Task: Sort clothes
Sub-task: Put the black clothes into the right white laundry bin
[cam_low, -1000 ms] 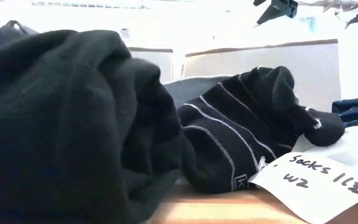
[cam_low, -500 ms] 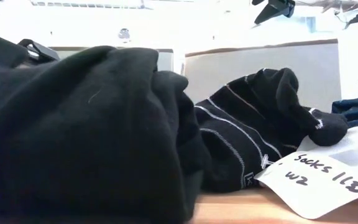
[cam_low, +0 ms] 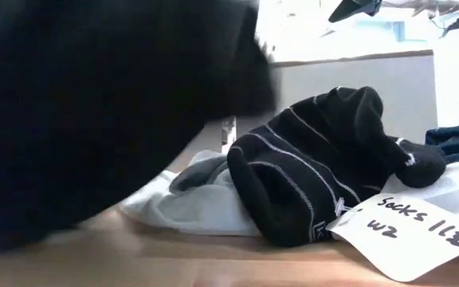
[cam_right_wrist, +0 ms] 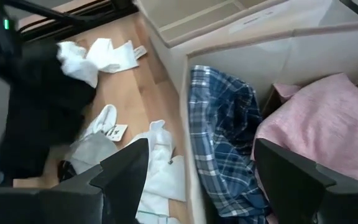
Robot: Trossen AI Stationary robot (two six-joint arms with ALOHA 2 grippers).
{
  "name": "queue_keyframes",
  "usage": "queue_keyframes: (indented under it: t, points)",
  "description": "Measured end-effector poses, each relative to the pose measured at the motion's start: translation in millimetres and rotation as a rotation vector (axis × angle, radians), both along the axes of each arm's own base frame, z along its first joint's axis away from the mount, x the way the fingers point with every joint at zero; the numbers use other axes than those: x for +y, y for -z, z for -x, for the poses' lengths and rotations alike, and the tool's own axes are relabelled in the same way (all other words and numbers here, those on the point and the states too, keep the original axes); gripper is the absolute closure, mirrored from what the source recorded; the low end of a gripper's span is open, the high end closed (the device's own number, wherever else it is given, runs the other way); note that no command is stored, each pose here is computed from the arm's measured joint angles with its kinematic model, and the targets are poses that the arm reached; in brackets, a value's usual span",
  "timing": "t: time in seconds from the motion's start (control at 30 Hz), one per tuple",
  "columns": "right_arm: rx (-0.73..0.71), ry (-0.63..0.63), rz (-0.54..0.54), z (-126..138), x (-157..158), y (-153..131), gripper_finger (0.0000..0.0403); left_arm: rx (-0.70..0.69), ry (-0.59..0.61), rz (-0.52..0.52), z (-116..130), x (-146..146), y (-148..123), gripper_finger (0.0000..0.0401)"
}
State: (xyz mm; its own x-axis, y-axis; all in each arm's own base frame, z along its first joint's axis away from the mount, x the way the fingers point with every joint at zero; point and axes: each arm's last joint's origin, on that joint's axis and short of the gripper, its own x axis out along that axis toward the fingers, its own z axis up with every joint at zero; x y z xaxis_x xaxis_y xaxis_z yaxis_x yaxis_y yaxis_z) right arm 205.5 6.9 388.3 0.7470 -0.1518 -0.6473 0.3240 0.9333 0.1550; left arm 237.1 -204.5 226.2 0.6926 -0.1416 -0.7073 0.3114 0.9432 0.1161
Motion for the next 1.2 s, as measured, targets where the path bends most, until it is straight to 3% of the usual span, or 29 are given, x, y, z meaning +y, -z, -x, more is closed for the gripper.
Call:
queue_keyframes:
  t: [0.33, 0.5, 0.63, 0.93, 1.07, 1.2]
  points:
    - [-0.026, -0.102, 0.067, 2.2, 29.7, -1.9, 0.0097, -0.416, -0.153, -0.066, 35.3, 44.0, -91.9, 0.0320]
    - [-0.108, -0.174, 0.079, -5.8, 51.3, 4.5, 0.0097, -0.585, -0.137, -0.095, 43.0, 54.7, -121.2, 0.0320]
    - [-0.194, -0.258, 0.122, -20.4, 68.1, 16.4, 0.0097, -0.653, -0.090, -0.128, 40.6, 59.6, -131.2, 0.0320]
    - [-0.390, -0.398, 0.360, -72.8, 95.8, 36.6, 0.0097, -0.743, 0.123, -0.024, 21.4, 67.8, -138.9, 0.0320]
    - [-0.502, -0.446, 0.447, -91.7, 106.5, 38.7, 0.0097, -0.749, 0.156, -0.018, 14.8, 74.0, -138.7, 0.0320]
    - [-0.597, -0.568, 0.441, -105.2, 118.0, 44.3, 0.0097, -0.758, 0.113, -0.031, 8.7, 85.0, -139.8, 0.0320]
